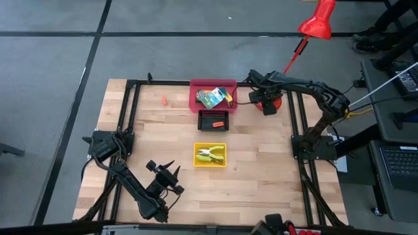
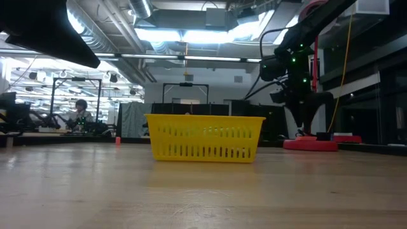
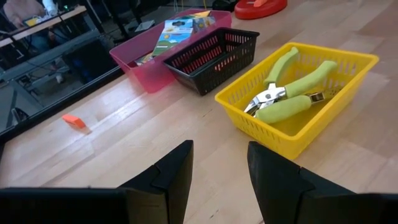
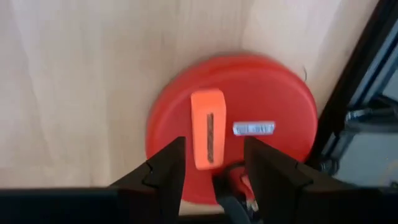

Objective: Pick & Place School Supplies
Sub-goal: Put the orange eraser into the black bin

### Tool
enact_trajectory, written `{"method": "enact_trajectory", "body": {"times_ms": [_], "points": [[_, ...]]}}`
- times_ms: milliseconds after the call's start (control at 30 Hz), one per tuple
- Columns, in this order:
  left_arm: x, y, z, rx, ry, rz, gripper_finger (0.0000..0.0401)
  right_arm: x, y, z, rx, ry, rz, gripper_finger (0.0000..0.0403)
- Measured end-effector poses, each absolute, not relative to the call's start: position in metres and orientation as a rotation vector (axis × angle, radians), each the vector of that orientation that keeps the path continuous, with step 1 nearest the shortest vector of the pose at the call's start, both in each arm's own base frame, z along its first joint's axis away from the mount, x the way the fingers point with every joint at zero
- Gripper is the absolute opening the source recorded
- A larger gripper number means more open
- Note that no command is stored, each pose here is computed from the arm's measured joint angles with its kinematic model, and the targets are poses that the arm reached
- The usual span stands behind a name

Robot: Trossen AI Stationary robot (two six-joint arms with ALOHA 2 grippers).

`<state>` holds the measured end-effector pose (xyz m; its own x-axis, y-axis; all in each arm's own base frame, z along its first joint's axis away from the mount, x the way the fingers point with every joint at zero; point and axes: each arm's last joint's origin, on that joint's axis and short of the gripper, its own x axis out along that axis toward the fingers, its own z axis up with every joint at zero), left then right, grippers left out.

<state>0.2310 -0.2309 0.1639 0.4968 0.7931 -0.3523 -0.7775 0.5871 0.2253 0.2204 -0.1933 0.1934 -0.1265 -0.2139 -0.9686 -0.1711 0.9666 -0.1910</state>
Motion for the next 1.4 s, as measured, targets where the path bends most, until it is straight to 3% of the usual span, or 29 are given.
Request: {"method": "enact_trajectory", "body": {"times_ms": [433,867,1000,1233,1400], "points": [[0.231,-0.231,0.164,0.037,0.450,0.953,0.0150,0.228,-0.205,0.165,-0.271,1.728,0.020,0.0166],[0.232,-0.232,0.162,0.021,0.462,0.950,0.0150,0.216,-0.218,0.164,-0.220,1.726,-0.008,0.0163],[0.232,-0.232,0.162,0.015,0.461,0.949,0.0150,0.216,-0.217,0.164,-0.217,1.727,-0.005,0.0139],[0.232,-0.233,0.162,0.012,0.461,0.948,0.0150,0.214,-0.216,0.165,-0.206,1.740,0.008,0.0064],[0.232,-0.233,0.162,0.013,0.461,0.948,0.0150,0.216,-0.213,0.166,-0.214,1.746,0.016,0.0060]]}}
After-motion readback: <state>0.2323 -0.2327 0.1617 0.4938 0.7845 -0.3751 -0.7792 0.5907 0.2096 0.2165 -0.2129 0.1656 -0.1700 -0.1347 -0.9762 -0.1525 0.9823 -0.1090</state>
